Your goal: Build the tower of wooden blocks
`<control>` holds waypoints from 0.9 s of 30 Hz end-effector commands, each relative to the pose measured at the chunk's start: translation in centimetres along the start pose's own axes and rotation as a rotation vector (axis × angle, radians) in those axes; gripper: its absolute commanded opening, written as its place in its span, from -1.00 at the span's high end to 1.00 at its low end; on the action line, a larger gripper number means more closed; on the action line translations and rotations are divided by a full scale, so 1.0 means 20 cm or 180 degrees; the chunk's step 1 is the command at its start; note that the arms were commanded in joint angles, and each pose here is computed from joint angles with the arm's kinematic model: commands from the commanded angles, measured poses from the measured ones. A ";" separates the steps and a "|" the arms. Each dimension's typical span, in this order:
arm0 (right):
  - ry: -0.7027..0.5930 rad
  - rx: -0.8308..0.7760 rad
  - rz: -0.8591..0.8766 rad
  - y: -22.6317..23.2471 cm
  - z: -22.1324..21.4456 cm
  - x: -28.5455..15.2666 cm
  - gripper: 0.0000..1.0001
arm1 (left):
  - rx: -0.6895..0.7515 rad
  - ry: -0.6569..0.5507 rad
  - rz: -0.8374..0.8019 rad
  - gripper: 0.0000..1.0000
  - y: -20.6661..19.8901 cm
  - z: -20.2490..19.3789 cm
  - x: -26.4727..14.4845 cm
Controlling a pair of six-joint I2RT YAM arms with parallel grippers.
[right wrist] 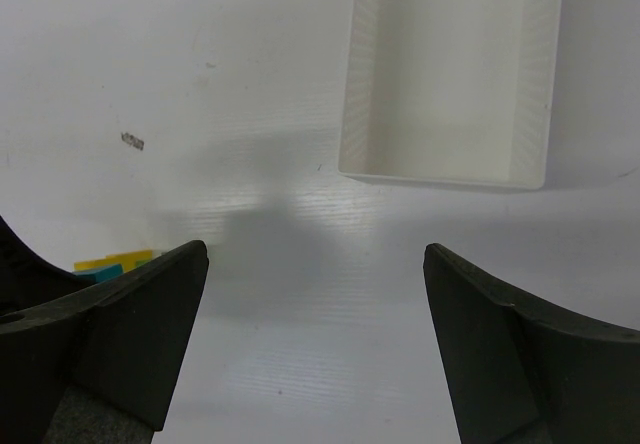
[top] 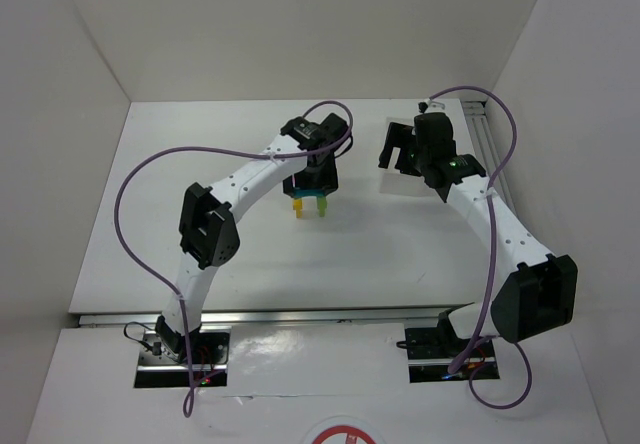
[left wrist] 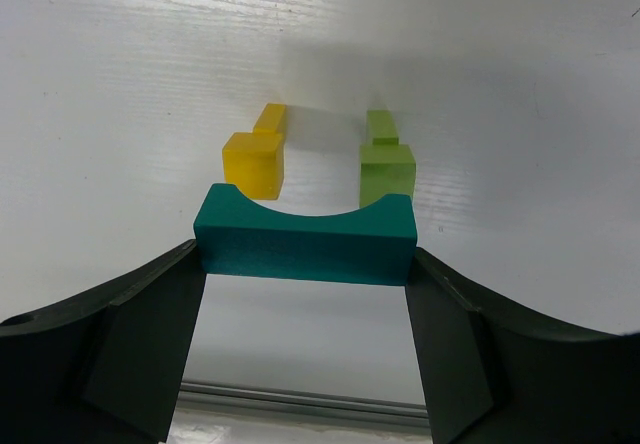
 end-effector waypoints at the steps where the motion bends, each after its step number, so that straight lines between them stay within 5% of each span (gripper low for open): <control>1: -0.0230 0.0051 0.0071 0.01 0.08 -0.04 -0.91 | 0.0071 0.0038 0.0051 -0.51 0.00 -0.01 0.05; 27: -0.0180 0.0046 0.0121 0.02 0.06 -0.02 -0.91 | 0.0107 0.0149 -0.0008 -0.51 -0.01 -0.05 0.10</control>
Point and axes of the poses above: each gripper's point midway between its finger pads, its own x axis out along the fingers, its own y axis along the line the jaws close on, z = x × y, the point moved 7 cm from there along -x, back along the fingers, and after that the axes turned 3 degrees about -x, right-handed, at the moved point
